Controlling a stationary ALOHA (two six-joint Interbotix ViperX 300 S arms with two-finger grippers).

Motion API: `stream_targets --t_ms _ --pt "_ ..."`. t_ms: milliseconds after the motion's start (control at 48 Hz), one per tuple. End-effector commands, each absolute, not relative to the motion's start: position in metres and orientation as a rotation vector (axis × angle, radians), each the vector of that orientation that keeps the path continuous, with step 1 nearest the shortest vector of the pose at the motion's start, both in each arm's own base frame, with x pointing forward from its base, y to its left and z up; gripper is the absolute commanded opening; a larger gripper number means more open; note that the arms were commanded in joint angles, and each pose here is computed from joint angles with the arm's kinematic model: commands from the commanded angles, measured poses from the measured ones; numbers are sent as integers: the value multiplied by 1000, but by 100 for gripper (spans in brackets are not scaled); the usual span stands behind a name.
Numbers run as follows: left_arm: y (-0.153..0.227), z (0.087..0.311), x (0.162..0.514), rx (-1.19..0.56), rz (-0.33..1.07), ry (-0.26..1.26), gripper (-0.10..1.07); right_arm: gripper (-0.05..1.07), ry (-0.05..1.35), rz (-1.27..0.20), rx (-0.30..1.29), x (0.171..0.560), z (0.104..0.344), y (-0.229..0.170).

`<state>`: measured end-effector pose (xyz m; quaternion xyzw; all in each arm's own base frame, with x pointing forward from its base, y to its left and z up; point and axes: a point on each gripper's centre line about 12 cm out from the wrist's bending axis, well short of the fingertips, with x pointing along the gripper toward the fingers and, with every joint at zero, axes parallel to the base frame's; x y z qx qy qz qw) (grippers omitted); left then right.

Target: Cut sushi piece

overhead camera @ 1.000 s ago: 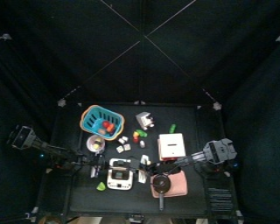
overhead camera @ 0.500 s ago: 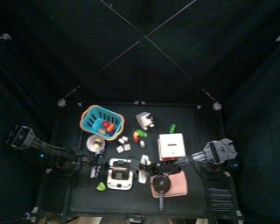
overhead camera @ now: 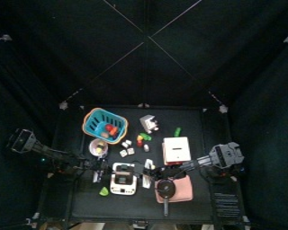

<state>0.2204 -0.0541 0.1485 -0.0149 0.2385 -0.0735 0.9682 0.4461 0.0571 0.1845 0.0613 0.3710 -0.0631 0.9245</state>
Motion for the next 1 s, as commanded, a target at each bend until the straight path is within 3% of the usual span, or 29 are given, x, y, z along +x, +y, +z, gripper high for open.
stream_targets --t_ms 0,979 --pt "-57 151 222 -32 -159 475 23 40 722 -131 139 446 202 55" --pt "-55 138 220 -50 -135 537 23 40 751 -134 141 450 188 56"
